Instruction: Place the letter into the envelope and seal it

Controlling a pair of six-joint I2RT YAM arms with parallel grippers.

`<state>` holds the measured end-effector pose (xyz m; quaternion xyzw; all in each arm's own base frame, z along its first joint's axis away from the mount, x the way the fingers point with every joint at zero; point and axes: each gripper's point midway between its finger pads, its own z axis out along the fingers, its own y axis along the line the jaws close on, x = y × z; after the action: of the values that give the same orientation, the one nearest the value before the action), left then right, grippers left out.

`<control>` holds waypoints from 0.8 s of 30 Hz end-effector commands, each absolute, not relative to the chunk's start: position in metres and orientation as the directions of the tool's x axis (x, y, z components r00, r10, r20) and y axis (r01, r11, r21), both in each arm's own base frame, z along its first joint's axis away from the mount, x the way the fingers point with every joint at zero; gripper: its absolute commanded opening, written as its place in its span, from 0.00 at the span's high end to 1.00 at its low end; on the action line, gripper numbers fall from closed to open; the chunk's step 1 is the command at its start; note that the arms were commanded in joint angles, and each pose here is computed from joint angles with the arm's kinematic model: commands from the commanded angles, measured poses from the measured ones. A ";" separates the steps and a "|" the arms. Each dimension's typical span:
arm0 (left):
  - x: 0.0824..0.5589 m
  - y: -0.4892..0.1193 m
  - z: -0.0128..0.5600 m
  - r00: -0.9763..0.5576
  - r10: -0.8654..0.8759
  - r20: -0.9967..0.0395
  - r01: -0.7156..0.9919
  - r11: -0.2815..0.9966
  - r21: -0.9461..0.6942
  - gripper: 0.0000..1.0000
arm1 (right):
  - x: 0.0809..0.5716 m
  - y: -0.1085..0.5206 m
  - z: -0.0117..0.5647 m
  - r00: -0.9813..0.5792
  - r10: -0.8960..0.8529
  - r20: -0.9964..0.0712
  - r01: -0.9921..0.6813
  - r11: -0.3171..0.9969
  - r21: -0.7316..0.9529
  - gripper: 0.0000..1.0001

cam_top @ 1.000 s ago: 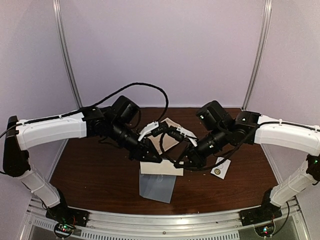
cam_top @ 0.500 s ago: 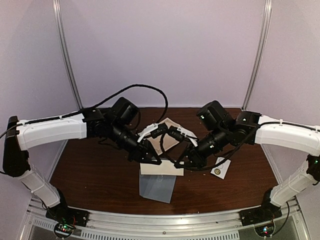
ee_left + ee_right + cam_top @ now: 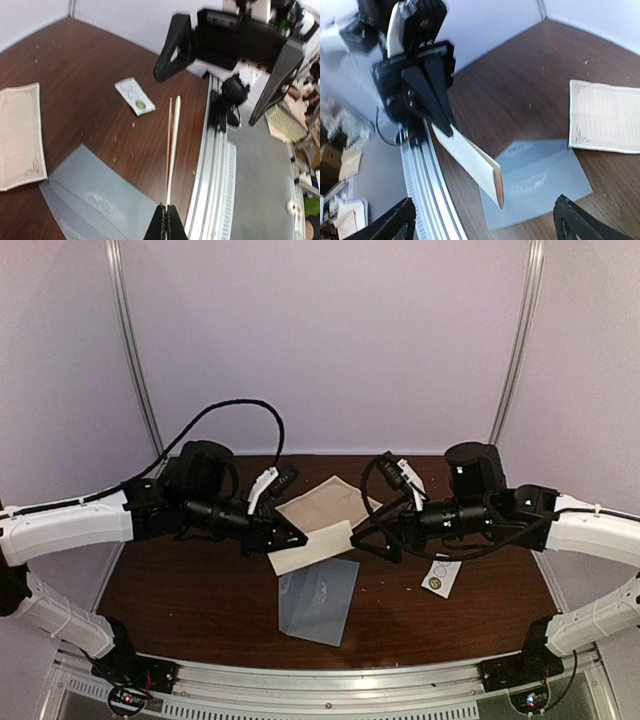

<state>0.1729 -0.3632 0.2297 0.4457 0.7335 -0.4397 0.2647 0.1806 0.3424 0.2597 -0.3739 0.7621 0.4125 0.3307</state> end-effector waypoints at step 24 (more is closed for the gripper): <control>0.190 -0.358 0.352 -0.449 -0.333 -0.829 0.859 0.093 -0.503 1.00 | 0.202 0.389 0.390 -0.510 0.402 -0.760 -0.832 -0.008 0.555 0.86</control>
<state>0.1894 -0.3552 0.3509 0.2333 0.5752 -0.6266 0.4712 0.2136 0.3895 0.3611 -0.1861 0.5857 0.6508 0.4458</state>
